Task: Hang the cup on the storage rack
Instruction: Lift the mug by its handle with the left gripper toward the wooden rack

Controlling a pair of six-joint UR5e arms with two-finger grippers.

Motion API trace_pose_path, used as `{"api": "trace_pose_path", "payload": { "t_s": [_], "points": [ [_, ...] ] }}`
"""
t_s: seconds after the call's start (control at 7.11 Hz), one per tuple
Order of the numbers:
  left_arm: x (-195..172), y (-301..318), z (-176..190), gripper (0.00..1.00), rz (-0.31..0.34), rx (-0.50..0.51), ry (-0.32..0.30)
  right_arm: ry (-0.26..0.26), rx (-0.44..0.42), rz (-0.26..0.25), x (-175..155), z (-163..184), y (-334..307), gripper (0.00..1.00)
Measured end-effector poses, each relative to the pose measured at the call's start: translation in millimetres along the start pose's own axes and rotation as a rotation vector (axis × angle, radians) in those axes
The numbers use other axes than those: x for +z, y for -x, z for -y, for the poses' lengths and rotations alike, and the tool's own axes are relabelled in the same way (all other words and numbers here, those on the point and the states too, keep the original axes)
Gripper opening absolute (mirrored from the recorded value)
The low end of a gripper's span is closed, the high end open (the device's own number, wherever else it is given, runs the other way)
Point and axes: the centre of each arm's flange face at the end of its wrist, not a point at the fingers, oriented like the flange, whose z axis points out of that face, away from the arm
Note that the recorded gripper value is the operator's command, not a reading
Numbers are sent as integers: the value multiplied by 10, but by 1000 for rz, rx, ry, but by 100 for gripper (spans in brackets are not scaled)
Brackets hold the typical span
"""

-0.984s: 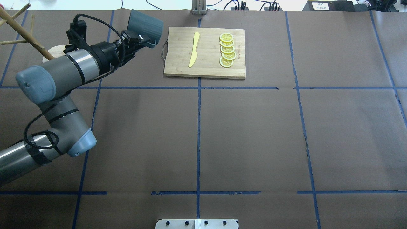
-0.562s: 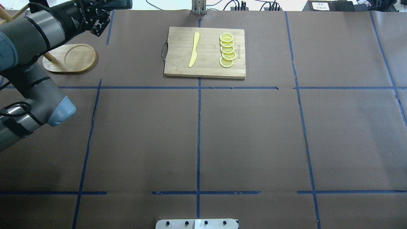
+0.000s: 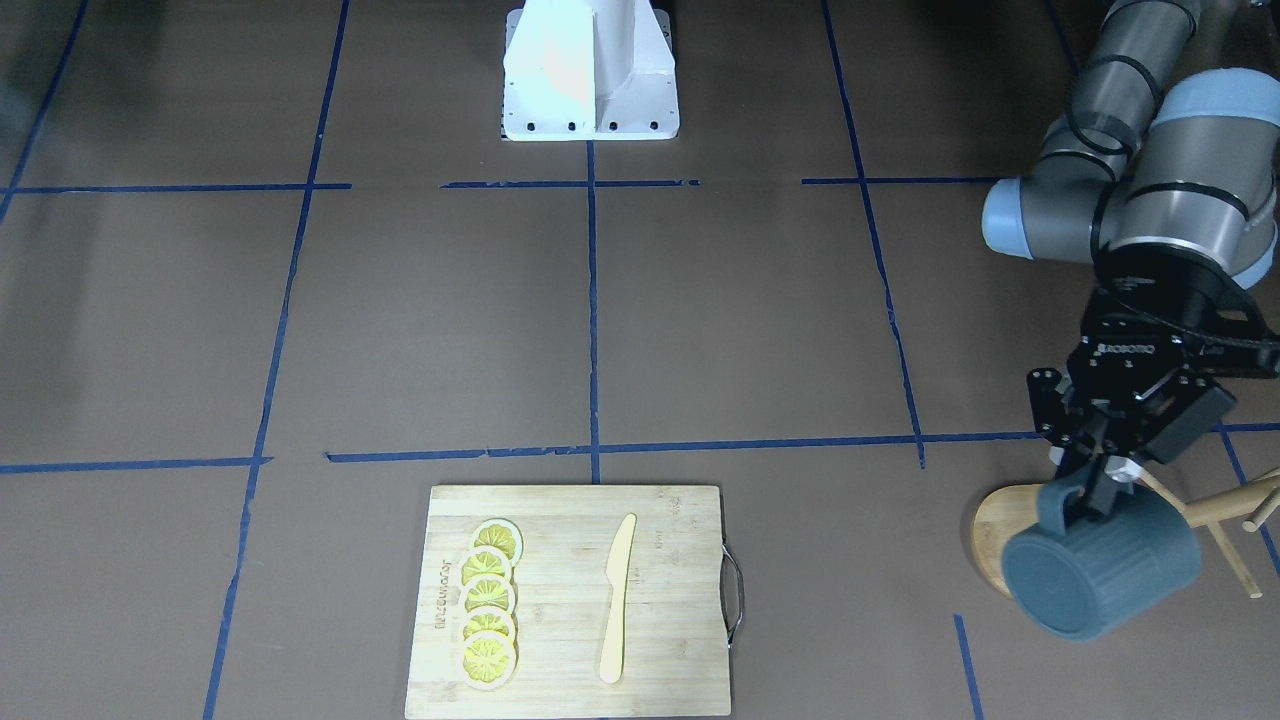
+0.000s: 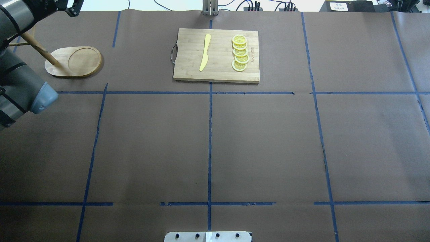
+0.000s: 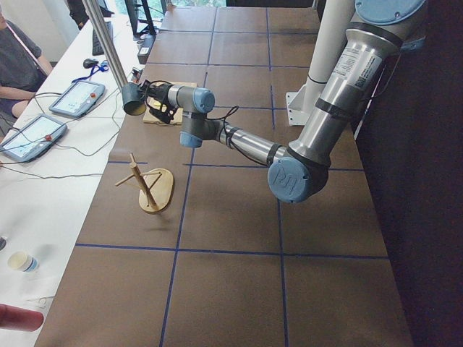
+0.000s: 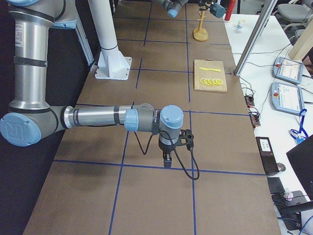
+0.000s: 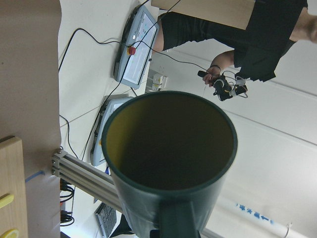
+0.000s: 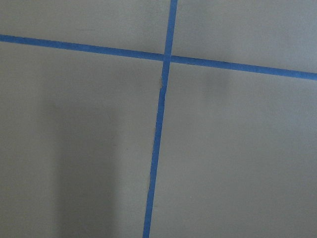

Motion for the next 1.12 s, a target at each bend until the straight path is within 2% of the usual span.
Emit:
{"api": "trace_pose_path", "payload": {
  "t_s": [0.42, 0.84, 1.12],
  "points": [
    [-179, -53, 642, 0, -49, -97, 21, -2, -2, 0, -11, 7, 9, 100],
    [-626, 63, 1037, 1, -64, -151, 59, -4, -3, -2, -18, 13, 13, 100],
    [-810, 119, 1189, 1, -65, -163, 62, -5, -4, -2, -23, 15, 17, 100]
  ]
}}
